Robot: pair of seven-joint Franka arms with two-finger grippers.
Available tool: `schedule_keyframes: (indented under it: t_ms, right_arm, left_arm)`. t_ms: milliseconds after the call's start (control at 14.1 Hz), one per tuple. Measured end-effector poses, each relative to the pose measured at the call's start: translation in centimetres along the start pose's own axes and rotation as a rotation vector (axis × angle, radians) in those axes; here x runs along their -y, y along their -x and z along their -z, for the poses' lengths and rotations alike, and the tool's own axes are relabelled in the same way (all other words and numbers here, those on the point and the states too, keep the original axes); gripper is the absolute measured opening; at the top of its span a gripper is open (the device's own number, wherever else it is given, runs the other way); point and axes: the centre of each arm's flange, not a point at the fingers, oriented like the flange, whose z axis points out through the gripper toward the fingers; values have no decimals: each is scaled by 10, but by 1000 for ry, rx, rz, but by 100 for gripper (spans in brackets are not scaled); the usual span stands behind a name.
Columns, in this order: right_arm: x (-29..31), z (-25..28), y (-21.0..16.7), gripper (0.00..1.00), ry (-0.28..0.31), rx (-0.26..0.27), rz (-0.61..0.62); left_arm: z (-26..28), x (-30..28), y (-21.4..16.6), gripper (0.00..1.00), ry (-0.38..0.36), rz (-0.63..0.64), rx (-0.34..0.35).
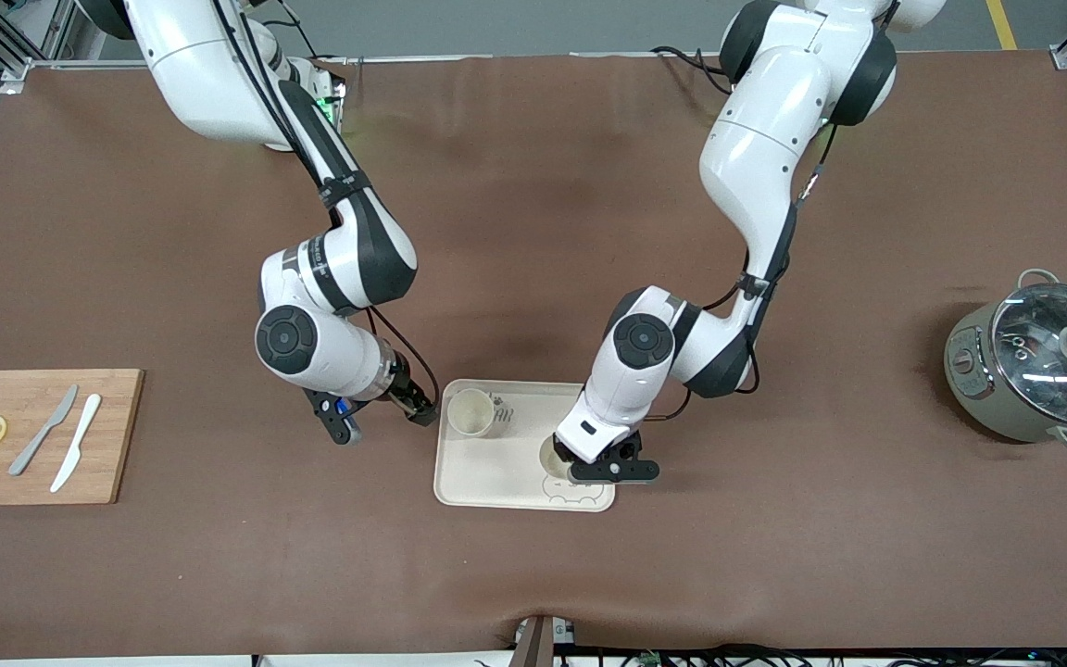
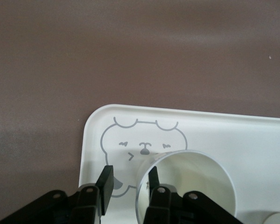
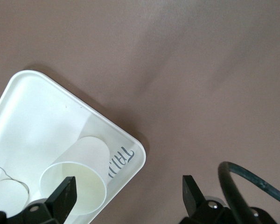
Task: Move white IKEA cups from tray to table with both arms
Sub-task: 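Reach the right gripper to the other white cup on the tray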
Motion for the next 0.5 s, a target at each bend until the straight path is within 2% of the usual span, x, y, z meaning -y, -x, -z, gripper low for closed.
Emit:
schedule_keyframes:
  t_ms: [71,213,284,497]
  right_arm:
    - [1,-2,3,100,0,-1,-6]
    - [3,-6,8,100,-10,-6,-10]
    - [4,-9,11,100,-10,-7,-9]
    - [9,-22,19,100,-26,-17,-14]
  left_arm:
    - [0,0,0,21,0,1,0]
    - [0,0,0,15,0,2,0]
    - [0,0,0,7,1,2,-1]
    - [1,0,-2,4,1,4,-3]
